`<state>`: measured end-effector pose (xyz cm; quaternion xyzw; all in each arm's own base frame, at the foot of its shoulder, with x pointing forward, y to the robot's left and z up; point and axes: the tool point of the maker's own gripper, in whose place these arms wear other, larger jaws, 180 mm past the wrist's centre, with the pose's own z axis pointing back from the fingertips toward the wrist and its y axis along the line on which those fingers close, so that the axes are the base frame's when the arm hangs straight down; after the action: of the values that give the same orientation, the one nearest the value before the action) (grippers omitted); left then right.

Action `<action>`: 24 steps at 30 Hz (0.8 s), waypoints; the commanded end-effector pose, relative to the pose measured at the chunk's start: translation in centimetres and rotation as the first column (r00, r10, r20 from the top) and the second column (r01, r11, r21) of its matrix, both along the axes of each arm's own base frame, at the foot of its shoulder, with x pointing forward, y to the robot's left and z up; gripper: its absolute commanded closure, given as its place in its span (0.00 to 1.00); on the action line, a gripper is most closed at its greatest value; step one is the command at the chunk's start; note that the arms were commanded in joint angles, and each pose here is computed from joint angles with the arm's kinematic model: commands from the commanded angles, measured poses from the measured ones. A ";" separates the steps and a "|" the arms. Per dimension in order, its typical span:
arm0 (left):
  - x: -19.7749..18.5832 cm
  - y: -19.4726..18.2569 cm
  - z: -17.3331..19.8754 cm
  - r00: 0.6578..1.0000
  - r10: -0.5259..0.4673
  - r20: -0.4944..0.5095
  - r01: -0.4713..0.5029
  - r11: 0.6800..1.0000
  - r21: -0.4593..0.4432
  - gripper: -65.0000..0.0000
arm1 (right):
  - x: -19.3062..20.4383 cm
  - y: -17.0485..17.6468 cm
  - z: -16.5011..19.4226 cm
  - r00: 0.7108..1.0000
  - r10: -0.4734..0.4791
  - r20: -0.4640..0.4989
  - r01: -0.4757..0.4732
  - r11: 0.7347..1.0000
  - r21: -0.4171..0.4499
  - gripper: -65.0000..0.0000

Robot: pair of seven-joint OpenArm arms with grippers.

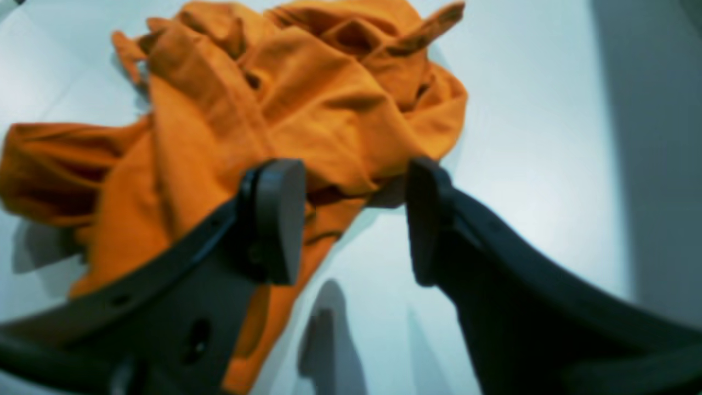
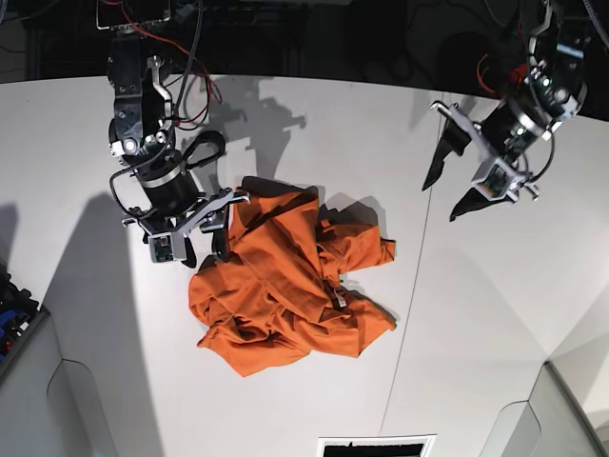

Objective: Layout the t-shirt on the table in an organized manner, then fold the t-shirt properly
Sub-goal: 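Lower both grippers onto the crumpled orange t-shirt and pinch its edges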

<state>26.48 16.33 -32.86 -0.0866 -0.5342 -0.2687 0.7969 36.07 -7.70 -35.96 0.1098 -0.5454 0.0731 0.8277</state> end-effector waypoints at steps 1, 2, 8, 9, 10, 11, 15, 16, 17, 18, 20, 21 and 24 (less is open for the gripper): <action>1.2 -0.1 1.1 0.999 -0.008 0.044 0.008 1.000 -0.013 0.41 | 1.0 0.2 1.3 0.999 0.004 0.045 -0.004 1.000 0.013 0.54; 1.8 -0.3 0.8 0.999 -0.015 0.043 0.015 1.000 -0.015 0.41 | 1.1 0.3 0.8 0.999 0.010 0.035 -0.010 1.000 0.014 0.54; 4.6 -1.4 -0.7 0.999 -0.047 0.026 0.047 0.999 -0.005 0.41 | 1.0 0.8 -1.1 0.999 0.037 -0.014 -0.037 0.999 0.019 0.54; 4.8 -1.7 -1.0 0.998 -0.052 0.021 0.052 0.999 -0.007 0.41 | 0.9 0.8 -1.3 0.999 0.038 -0.019 -0.037 0.999 0.021 0.54; 5.1 -2.0 -1.1 0.998 -0.056 0.021 0.056 0.998 -0.012 0.41 | 0.9 1.0 -1.4 0.999 0.040 -0.023 -0.040 0.999 0.025 0.54; 5.4 -2.3 -1.1 0.998 -0.059 0.023 0.059 0.998 -0.019 0.41 | 0.8 1.2 -1.5 0.999 0.047 -0.026 -0.046 0.999 0.028 0.54; 5.9 -4.1 -1.0 0.996 -0.082 0.030 0.084 0.995 -0.048 0.41 | 0.5 2.8 -1.5 0.996 0.083 -0.029 -0.082 0.995 0.059 0.54; 5.9 -4.6 -1.0 0.995 -0.090 0.031 0.091 0.994 -0.055 0.41 | 0.5 3.0 -1.5 0.996 0.084 -0.030 -0.082 0.995 0.066 0.54; 6.0 -5.1 -1.0 0.995 -0.097 0.032 0.099 0.993 -0.062 0.41 | 0.5 3.3 -1.5 0.996 0.085 -0.030 -0.082 0.994 0.074 0.54; 6.0 -5.6 -1.1 0.994 -0.102 0.030 0.104 0.992 -0.070 0.41 | 0.5 3.4 -1.5 0.996 0.085 -0.031 -0.083 0.994 0.074 0.54; 6.3 -6.3 -1.2 0.994 -0.107 0.029 0.109 0.991 -0.083 0.41 | 0.5 3.7 -1.5 0.996 0.085 -0.030 -0.082 0.993 0.081 0.54; 6.6 -6.5 -1.3 0.994 -0.106 0.029 0.108 0.990 -0.088 0.41 | 0.5 3.9 -1.5 0.996 0.085 -0.030 -0.083 0.993 0.086 0.54; 7.2 -7.1 -1.4 0.994 -0.104 0.029 0.106 0.989 -0.103 0.41 | 0.4 3.9 -1.6 0.996 0.085 -0.033 -0.082 0.993 0.086 0.54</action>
<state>32.95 9.20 -35.72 -0.1510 -0.5313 -0.2844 0.7836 35.54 -3.98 -39.06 0.1634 -0.5049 0.0824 0.8435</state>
